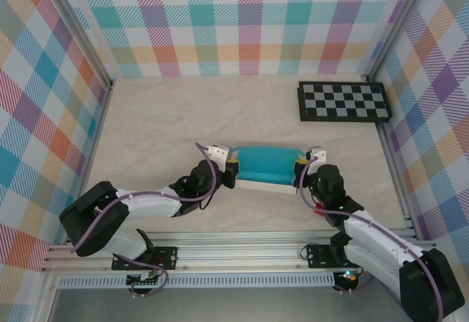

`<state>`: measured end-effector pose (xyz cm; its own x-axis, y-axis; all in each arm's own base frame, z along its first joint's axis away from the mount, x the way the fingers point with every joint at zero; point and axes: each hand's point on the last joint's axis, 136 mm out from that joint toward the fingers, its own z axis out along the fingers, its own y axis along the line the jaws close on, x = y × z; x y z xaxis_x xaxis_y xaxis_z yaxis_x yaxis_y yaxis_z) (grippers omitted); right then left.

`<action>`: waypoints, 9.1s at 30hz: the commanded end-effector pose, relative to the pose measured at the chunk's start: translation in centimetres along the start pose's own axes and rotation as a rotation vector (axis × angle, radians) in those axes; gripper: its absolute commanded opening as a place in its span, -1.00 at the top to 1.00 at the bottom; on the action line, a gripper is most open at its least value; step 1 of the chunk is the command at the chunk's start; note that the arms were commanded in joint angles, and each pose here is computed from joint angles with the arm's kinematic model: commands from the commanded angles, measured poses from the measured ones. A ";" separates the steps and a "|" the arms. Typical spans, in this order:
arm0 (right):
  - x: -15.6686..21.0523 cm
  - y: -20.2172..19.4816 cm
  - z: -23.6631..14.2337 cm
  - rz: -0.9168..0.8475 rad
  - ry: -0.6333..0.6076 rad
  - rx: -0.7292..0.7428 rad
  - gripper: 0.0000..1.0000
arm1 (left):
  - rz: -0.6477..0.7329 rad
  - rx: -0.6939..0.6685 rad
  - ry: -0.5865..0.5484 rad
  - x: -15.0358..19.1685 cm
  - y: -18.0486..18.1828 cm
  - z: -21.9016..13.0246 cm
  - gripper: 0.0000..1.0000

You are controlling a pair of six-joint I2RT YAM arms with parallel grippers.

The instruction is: Fold the paper box

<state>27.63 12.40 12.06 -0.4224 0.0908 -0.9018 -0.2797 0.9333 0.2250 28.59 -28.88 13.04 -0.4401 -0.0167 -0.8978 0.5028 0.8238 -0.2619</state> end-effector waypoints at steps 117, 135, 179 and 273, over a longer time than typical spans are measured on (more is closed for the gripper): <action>-12.9 -1.1 21.2 0.109 -0.101 0.079 1.00 | 0.160 -0.002 -0.269 -12.7 8.2 14.1 1.00; -2.6 -0.4 14.2 0.110 0.051 0.099 1.00 | 0.224 0.095 -0.110 -1.6 2.0 9.1 1.00; -3.4 0.0 10.5 -0.086 0.473 0.120 1.00 | 0.131 0.111 0.062 -11.4 3.9 2.3 0.32; -1.1 0.9 6.0 -0.113 0.522 0.249 1.00 | 0.014 -0.055 0.002 -6.9 4.9 -1.3 0.51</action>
<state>33.55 16.57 11.21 -0.7785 -0.0851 -0.6218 -0.1690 0.9826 0.0770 31.84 -26.46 13.39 -0.4742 0.0564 -0.8786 0.5090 0.8318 -0.2214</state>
